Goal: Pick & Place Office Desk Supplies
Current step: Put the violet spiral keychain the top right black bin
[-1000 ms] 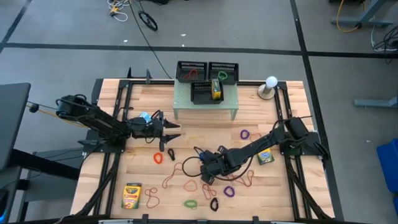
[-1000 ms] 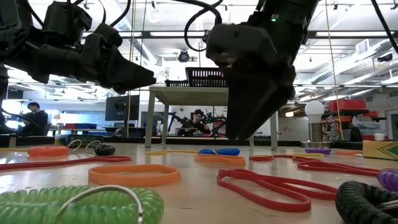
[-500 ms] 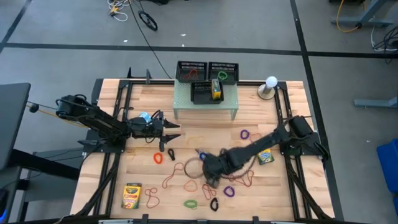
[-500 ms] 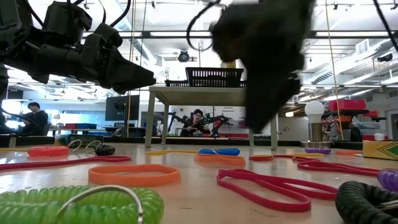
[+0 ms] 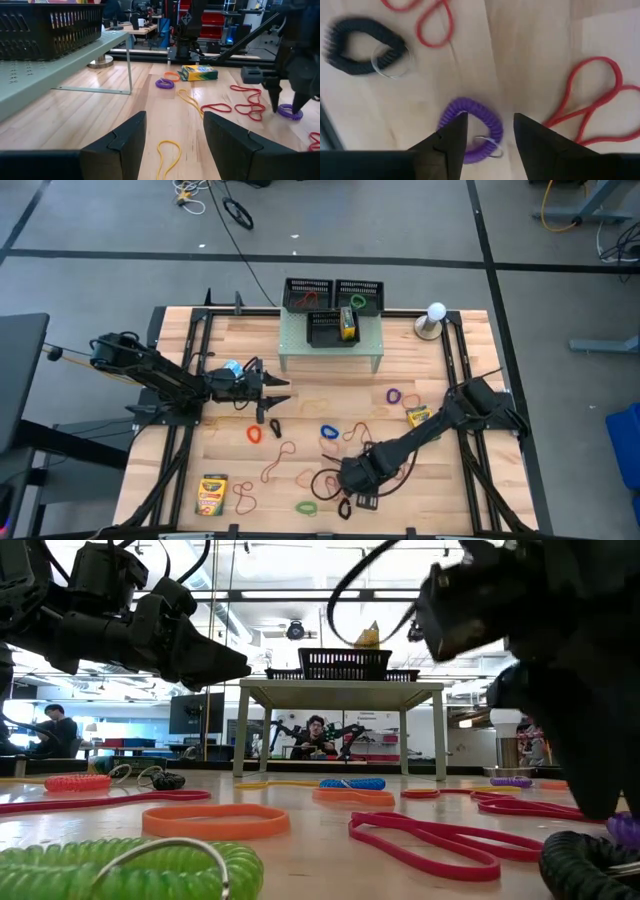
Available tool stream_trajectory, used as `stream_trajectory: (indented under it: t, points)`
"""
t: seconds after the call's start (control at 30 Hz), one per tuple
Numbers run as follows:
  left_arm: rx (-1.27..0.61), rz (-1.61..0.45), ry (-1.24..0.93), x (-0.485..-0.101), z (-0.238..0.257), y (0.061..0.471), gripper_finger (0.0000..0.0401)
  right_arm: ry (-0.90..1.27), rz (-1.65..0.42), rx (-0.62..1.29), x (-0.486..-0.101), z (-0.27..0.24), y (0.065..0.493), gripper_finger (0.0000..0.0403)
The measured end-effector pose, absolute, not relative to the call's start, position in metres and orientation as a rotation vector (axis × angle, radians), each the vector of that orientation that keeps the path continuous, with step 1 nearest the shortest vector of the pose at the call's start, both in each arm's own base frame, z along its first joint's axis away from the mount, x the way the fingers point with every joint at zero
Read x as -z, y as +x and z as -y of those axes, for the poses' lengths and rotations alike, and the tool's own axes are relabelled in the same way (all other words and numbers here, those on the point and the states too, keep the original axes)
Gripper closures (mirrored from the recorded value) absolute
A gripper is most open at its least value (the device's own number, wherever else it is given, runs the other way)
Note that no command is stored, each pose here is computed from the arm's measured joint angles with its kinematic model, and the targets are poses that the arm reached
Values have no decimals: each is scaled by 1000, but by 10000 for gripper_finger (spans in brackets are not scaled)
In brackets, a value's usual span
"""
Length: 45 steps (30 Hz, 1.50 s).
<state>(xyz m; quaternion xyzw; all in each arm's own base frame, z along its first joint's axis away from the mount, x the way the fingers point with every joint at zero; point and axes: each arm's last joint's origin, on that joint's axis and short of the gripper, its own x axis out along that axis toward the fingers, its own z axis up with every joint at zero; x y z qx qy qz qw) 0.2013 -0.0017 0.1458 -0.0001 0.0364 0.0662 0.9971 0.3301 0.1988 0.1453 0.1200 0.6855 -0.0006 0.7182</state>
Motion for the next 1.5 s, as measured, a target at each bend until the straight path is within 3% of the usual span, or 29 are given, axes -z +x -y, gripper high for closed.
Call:
stream_trajectory:
  t: [0.27, 0.83, 1.13, 1.5]
  points:
    - [-133, -75, 0, -146, 2, 201, 196, 158, -1506, -48, -138, -199, 333, 245]
    - [-133, -75, 0, -146, 2, 201, 196, -1, -1478, -82, -137, -196, 332, 360]
    - [-132, -75, 0, -146, 2, 201, 196, 4, -1422, 20, -143, -200, 328, 359]
    - [-133, -75, 0, -146, 2, 201, 196, 61, -1268, 97, -186, -195, 324, 361]
